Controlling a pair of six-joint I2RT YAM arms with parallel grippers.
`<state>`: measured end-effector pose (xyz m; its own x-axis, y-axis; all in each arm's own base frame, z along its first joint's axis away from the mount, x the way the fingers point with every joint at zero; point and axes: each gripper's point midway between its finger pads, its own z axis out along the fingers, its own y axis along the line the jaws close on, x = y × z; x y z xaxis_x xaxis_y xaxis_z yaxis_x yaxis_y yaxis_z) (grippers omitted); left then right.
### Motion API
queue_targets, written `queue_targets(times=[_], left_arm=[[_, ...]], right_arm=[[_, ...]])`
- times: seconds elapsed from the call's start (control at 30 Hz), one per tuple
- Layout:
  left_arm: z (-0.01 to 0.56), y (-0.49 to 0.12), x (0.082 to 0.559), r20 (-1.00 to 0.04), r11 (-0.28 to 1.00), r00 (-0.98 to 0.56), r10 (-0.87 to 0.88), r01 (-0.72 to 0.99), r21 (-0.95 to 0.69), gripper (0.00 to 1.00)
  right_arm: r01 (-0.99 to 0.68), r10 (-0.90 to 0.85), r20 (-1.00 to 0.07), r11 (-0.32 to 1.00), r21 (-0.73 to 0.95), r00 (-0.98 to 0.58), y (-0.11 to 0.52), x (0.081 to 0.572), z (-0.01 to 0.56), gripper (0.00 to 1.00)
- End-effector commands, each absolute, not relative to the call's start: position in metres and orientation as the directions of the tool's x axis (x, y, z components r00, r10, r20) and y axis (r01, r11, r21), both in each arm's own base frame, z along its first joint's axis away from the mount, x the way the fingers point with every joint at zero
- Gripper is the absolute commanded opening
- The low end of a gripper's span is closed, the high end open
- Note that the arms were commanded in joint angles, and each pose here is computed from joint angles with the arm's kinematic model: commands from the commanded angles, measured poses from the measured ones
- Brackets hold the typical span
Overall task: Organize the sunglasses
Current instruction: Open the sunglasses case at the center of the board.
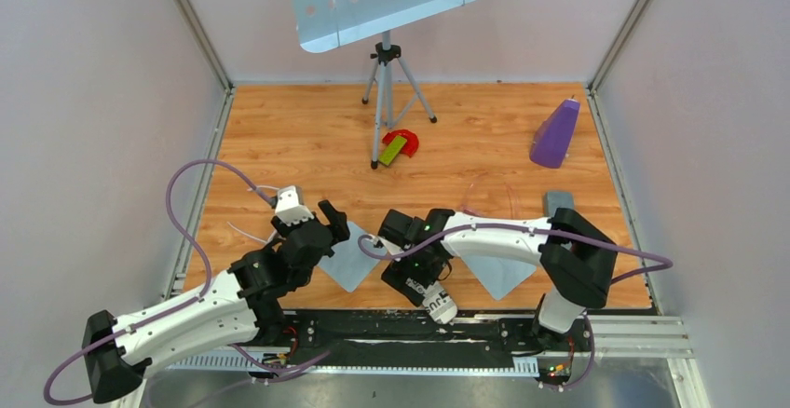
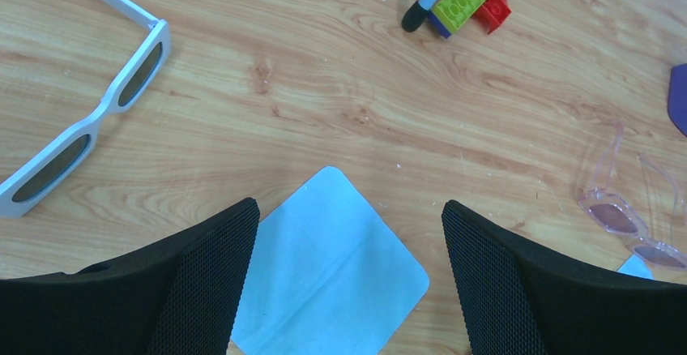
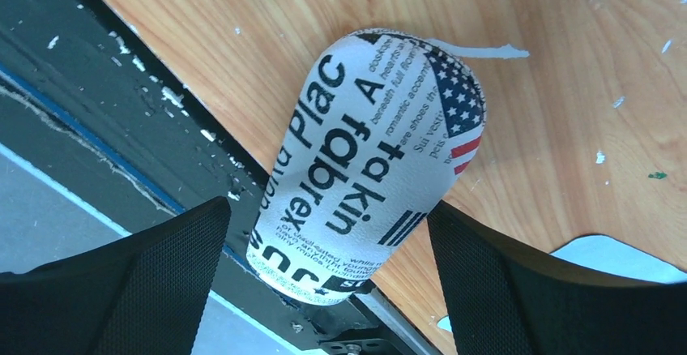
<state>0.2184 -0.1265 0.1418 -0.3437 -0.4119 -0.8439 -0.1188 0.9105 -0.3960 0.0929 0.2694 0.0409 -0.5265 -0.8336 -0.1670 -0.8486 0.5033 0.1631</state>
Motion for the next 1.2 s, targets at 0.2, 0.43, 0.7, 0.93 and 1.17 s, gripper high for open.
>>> queue_targets(times=[0.2, 0.43, 0.7, 0.93, 1.17], left_arm=[[0.139, -0.126, 0.219, -0.846, 0.908, -0.332, -0.418, -0.121, -0.402, 0.87], [0.14, -0.13, 0.22, -0.851, 0.911, -0.33, -0.409, -0.093, -0.402, 0.88], [0.194, -0.2, 0.225, -0.86, 0.817, -0.278, -0.428, 0.287, -0.5, 0.98], [0.244, -0.28, 0.207, -0.787, 0.535, -0.348, -0.509, 0.589, -0.606, 1.0], [0.26, -0.3, 0.204, -0.726, 0.421, -0.399, -0.561, 0.617, -0.664, 0.98]], right_arm=[[-0.832, -0.827, -0.097, 0.553, 0.04, -0.555, 0.254, 0.108, 0.023, 0.81], [-0.858, -0.835, -0.196, 0.506, 0.092, -0.514, 0.265, 0.127, 0.057, 0.3], [-0.67, -0.555, -0.41, 0.425, 0.608, -0.724, 0.278, 0.19, 0.16, 0.14], [-0.705, -0.37, -0.631, 0.107, 0.701, -0.682, 0.286, 0.194, 0.229, 0.11], [-0.703, -0.316, -0.656, 0.057, 0.708, -0.686, 0.285, 0.181, 0.236, 0.1]])
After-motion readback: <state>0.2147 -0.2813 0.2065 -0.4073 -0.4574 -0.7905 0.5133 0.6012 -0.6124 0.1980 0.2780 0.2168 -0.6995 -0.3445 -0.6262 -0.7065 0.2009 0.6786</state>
